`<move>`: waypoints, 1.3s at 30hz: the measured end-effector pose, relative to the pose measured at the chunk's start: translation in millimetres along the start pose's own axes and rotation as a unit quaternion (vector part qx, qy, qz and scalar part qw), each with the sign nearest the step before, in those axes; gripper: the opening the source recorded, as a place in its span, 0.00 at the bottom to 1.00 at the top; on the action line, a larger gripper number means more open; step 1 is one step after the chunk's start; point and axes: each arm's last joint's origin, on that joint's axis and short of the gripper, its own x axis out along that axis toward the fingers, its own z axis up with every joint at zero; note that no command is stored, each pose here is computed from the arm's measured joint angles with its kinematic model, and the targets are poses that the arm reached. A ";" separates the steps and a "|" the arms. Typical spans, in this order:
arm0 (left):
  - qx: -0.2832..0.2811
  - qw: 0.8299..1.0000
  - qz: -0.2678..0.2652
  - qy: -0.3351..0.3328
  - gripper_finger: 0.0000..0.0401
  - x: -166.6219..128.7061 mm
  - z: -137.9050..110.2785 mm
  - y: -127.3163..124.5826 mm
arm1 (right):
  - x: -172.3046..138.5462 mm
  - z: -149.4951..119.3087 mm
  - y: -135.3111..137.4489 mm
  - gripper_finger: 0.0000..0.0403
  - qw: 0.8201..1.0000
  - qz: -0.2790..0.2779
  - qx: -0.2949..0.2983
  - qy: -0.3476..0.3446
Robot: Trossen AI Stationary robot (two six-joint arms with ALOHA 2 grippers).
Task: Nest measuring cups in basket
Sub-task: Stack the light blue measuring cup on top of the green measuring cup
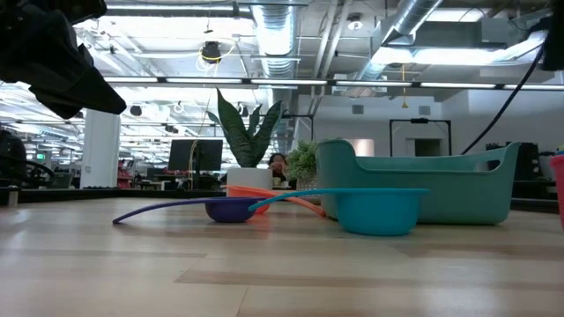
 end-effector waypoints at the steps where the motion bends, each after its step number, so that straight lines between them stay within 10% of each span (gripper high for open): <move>1: 0.001 1.000 0.001 0.000 0.00 0.0 -0.1 0.1 | 2.2 4.4 3.7 0.23 1.000 0.016 -0.019 -0.004; 13: 0.007 1.000 0.013 0.013 0.00 -0.1 -3.0 3.2 | 57.8 68.1 16.1 0.23 0.974 0.073 -0.214 0.028; 28: 0.005 1.000 0.015 0.013 0.00 -0.1 -3.1 3.5 | 125.2 82.5 17.6 0.23 0.971 -0.001 -0.223 0.085; 39: 0.004 1.000 0.016 0.013 0.00 -0.2 -3.4 3.7 | 98.6 102.0 47.4 0.23 0.966 0.192 -0.166 0.054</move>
